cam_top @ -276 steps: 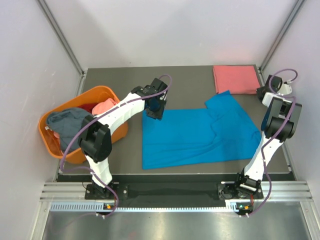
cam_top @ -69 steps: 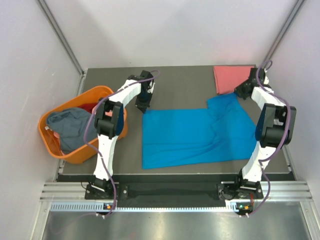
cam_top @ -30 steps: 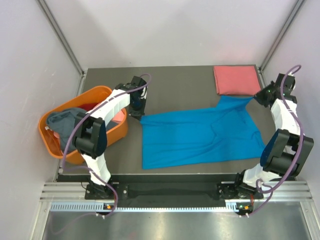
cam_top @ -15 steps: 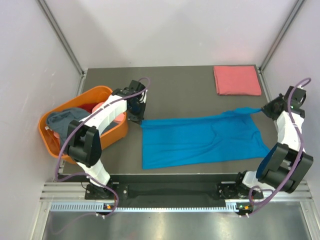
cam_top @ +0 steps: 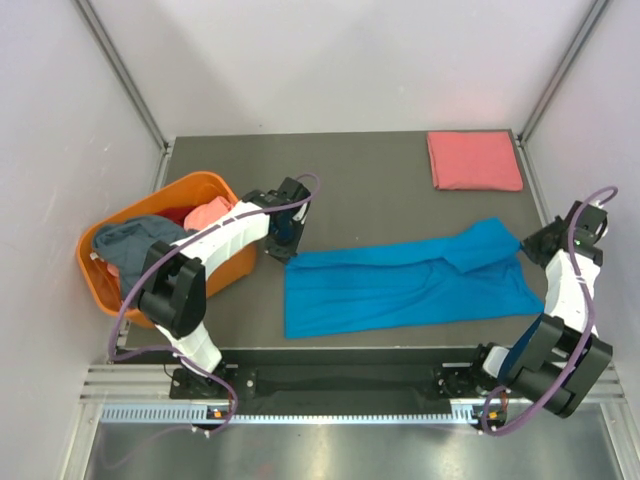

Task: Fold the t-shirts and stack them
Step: Fold the tshirt

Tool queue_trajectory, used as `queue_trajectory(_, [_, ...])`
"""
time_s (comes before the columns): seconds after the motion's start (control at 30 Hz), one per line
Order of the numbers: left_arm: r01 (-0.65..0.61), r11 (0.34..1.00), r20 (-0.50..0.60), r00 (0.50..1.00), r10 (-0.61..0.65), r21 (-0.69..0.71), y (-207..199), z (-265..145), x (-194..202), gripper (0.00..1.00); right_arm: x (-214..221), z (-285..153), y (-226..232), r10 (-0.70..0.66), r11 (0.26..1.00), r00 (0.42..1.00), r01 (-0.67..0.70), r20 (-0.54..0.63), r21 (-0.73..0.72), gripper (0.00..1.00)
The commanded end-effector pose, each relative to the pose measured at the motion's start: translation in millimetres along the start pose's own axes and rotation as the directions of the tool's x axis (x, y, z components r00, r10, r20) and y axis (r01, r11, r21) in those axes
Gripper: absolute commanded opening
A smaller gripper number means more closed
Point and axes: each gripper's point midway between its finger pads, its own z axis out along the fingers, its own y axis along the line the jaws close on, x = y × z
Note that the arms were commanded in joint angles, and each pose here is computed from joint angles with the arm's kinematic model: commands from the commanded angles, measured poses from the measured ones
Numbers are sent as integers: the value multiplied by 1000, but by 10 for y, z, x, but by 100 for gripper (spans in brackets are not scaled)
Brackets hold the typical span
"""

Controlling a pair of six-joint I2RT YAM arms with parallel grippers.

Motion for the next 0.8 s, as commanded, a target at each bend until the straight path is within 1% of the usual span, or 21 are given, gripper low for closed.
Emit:
queue_trajectory(0.0, [13,998,21,1000,-11,-65,116,-84,20,0,-207,-182,76,-2,1000,996,4,84,-22,0])
queue_trajectory(0.13, [5,993,-3,1000,-5,-119,192,-55,106,0,-107,-238,20,-4,1000,998,4,62,-6,0])
queue_trajectory(0.2, [-5,988,-16,1000,3,-152,238,-26,151,0,-107,-279,-24,-21,1000,997,20,69,13,0])
queue_trajectory(0.43, [-27,989,-23,999,24,-148,167,34,246,0,108,-368,-224,-33,998,998,30,53,62,0])
queue_trajectory(0.6, [-39,984,-55,998,30,-172,204,133,360,0,273,-366,-376,-31,995,999,28,31,94,0])
queue_trajectory(0.77, [-48,980,-71,997,35,-196,239,175,396,0,182,-458,-343,-32,995,998,28,46,100,0])
